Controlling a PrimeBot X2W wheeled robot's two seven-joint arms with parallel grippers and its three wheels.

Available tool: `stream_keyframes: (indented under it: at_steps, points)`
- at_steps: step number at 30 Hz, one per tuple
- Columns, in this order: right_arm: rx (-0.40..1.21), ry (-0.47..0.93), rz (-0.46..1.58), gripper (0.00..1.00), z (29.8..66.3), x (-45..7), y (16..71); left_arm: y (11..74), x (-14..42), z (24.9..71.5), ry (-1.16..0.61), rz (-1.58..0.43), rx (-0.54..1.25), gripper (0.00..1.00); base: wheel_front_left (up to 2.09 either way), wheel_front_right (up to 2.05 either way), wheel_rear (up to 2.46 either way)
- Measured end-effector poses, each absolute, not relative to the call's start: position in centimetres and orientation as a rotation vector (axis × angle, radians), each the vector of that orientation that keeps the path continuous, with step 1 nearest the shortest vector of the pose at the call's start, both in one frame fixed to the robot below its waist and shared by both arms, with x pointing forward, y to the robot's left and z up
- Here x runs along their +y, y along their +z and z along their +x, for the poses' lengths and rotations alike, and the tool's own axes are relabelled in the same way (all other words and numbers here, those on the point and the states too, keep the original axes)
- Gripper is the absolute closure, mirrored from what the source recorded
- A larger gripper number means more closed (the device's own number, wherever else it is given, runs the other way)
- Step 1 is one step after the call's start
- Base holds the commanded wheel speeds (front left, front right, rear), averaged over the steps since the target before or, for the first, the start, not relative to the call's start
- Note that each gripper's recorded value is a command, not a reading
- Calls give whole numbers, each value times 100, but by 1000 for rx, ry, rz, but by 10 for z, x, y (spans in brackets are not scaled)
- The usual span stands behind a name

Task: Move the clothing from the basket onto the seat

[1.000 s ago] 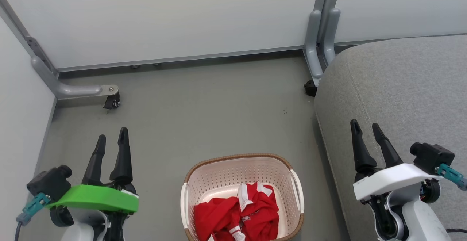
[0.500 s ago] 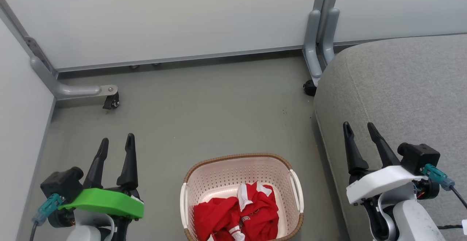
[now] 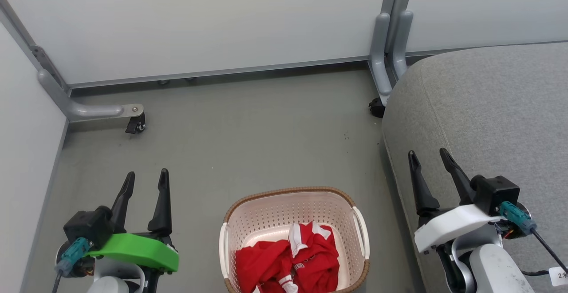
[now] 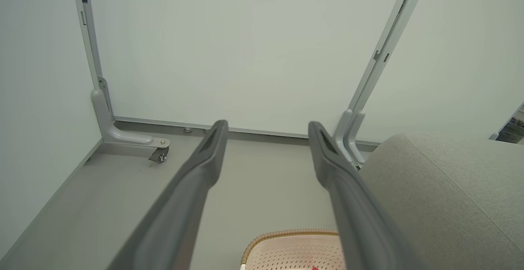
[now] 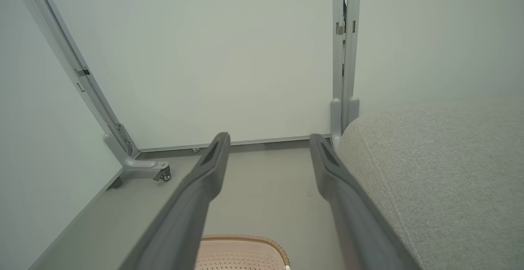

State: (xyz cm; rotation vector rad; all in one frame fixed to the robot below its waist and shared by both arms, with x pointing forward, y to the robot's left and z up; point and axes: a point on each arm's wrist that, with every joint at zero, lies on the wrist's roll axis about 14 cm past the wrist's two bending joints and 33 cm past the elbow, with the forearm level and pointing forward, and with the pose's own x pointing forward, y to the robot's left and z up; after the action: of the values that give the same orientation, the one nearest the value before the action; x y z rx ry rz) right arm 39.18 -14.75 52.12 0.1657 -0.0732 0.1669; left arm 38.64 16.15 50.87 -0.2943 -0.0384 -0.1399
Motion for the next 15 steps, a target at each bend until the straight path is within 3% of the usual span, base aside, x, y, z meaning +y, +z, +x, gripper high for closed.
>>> stream_keyframes:
  at_steps: [15]
  points:
    - [-94,181,68,0,391,-143,524,505,161,386,-145,-193,-43,0,0,0,0]
